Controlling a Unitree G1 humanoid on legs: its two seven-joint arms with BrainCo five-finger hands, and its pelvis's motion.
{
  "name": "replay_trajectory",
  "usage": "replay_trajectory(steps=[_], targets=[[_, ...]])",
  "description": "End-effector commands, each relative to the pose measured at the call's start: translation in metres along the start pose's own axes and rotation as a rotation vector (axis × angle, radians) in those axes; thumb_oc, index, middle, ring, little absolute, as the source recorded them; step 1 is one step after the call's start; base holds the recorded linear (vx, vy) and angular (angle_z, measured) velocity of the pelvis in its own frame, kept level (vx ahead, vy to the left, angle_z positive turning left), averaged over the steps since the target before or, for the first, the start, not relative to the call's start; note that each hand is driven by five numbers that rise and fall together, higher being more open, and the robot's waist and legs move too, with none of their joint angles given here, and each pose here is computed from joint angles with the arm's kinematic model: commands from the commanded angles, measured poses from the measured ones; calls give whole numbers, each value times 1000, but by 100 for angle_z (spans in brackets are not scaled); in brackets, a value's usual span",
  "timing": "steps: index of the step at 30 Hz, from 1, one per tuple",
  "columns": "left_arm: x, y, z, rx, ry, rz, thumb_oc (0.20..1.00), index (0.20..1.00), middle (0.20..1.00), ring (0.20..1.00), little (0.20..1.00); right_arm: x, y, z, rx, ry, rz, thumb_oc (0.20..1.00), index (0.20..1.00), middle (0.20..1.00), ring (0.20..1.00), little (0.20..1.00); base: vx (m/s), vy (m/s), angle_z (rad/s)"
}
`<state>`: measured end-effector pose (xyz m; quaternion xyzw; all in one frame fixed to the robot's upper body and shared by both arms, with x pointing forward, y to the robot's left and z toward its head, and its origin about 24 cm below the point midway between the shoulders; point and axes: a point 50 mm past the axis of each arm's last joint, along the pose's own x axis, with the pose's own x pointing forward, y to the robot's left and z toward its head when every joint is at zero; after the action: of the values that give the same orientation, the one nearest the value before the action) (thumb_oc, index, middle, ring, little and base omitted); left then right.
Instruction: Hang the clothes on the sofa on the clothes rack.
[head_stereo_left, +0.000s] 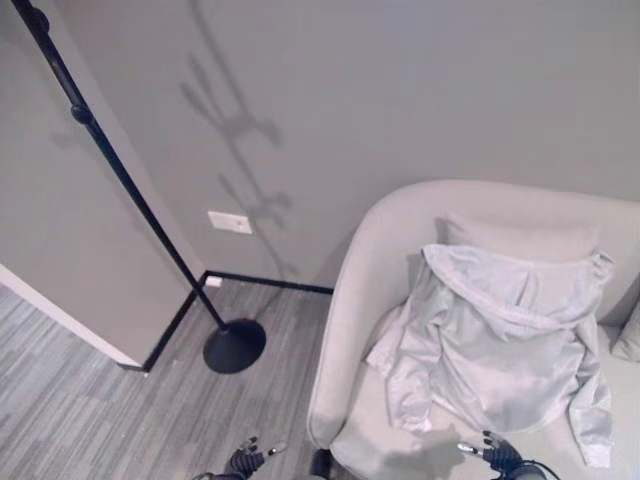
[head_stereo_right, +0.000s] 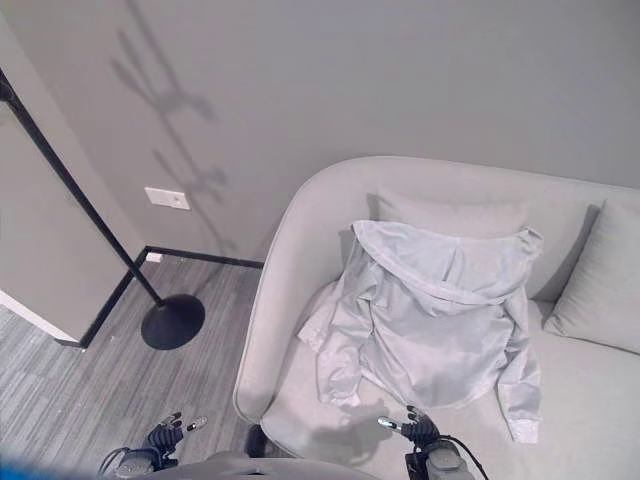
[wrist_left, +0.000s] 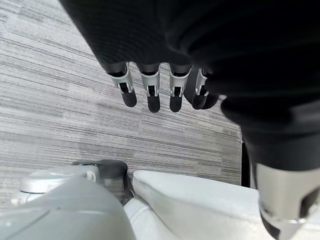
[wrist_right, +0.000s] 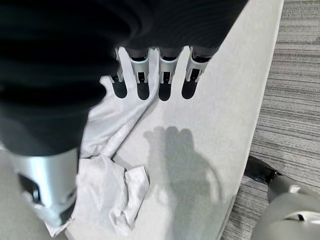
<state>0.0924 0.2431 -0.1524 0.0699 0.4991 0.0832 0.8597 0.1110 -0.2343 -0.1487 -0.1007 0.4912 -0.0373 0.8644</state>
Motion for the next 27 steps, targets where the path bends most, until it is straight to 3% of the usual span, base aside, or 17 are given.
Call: replay_trajectory(steps=[1,13,27], targets=[[7,-1,21,28,-54,-3,1000,1000,1000,1000,1000,5,-12,21,7,-64,-39,1000,1000,1000,1000,1000,3,40,-14],[11,-1,49,94,-133,-26,1000,1000,1000,1000,1000,8,-12,39,28,-111,-46,1000,1000,1000,1000,1000,-54,5,-24],[10,-3,76,2,-255,-23,1000,1000,1000,1000,1000,4,-16,36,17,-134,-52,1000,1000,1000,1000,1000,27,-387,-2]])
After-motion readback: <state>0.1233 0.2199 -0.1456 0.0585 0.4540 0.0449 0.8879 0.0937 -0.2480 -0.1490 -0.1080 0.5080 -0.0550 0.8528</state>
